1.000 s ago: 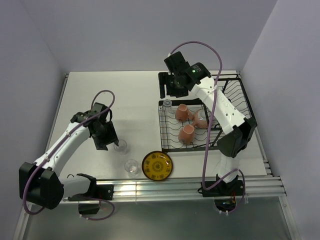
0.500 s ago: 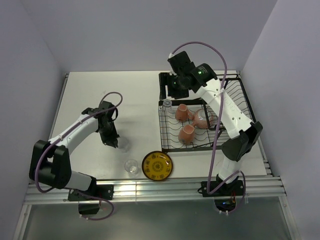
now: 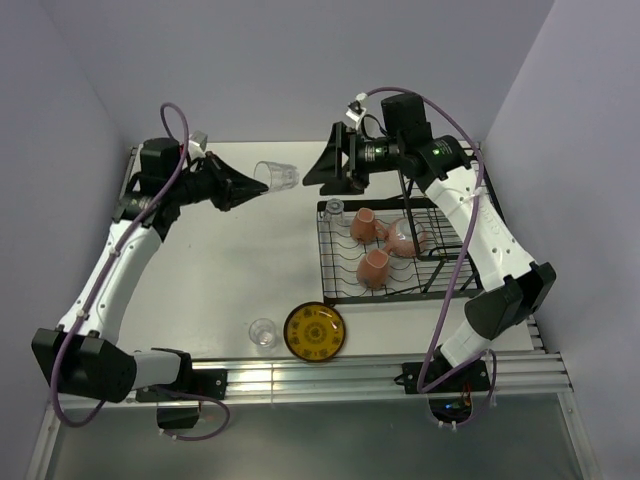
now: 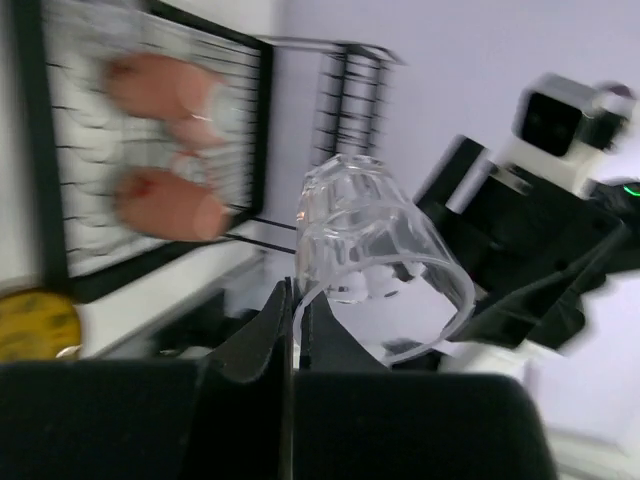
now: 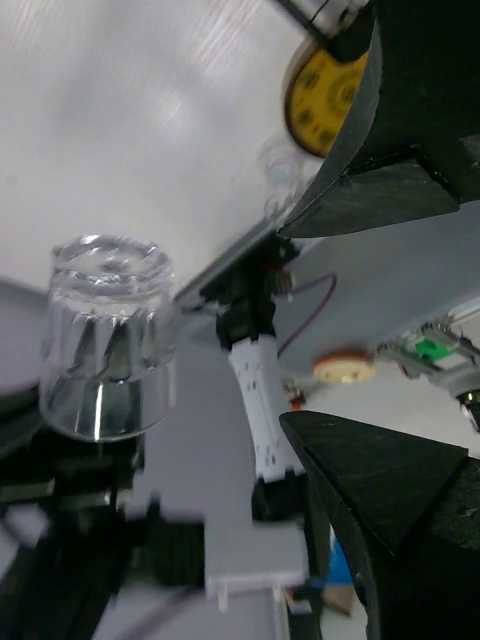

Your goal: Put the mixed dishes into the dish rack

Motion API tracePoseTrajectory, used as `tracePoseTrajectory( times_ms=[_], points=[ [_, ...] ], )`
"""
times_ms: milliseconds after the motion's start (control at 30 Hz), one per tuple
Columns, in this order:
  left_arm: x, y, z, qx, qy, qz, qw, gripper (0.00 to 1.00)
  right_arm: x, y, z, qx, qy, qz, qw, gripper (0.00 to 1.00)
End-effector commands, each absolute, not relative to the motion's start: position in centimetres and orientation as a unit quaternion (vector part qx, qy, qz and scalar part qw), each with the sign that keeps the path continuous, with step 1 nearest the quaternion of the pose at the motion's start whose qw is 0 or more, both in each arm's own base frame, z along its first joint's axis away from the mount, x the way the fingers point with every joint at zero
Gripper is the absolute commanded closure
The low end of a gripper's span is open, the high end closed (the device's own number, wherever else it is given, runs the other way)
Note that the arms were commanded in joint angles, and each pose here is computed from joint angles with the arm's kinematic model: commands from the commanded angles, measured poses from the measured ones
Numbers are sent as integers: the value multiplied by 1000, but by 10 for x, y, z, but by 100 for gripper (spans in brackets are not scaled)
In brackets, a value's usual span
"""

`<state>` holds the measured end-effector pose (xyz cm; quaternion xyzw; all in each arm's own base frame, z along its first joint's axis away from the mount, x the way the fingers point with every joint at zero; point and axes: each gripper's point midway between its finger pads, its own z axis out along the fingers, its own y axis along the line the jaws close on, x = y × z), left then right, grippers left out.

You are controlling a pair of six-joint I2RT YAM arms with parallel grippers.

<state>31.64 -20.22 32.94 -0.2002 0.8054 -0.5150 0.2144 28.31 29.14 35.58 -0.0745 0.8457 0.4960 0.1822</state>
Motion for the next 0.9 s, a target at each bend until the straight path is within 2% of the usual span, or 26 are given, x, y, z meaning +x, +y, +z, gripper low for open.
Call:
tracePoseTrajectory(
  times_ms=[0,100,333,867],
  points=[
    [290,-228,398,-147,696,-686,153,100,257,305,429,-140,756,613,185,23],
    [280,-228,416,-144,655,-728,140,100,256,308,435,-146,745,626,178,23],
    [265,-224,434,-139,621,-761,127,100,263,314,435,-144,743,631,172,23],
    [247,-232,418,-142,622,-764,96,100,263,322,470,-126,667,715,165,24]
  ],
)
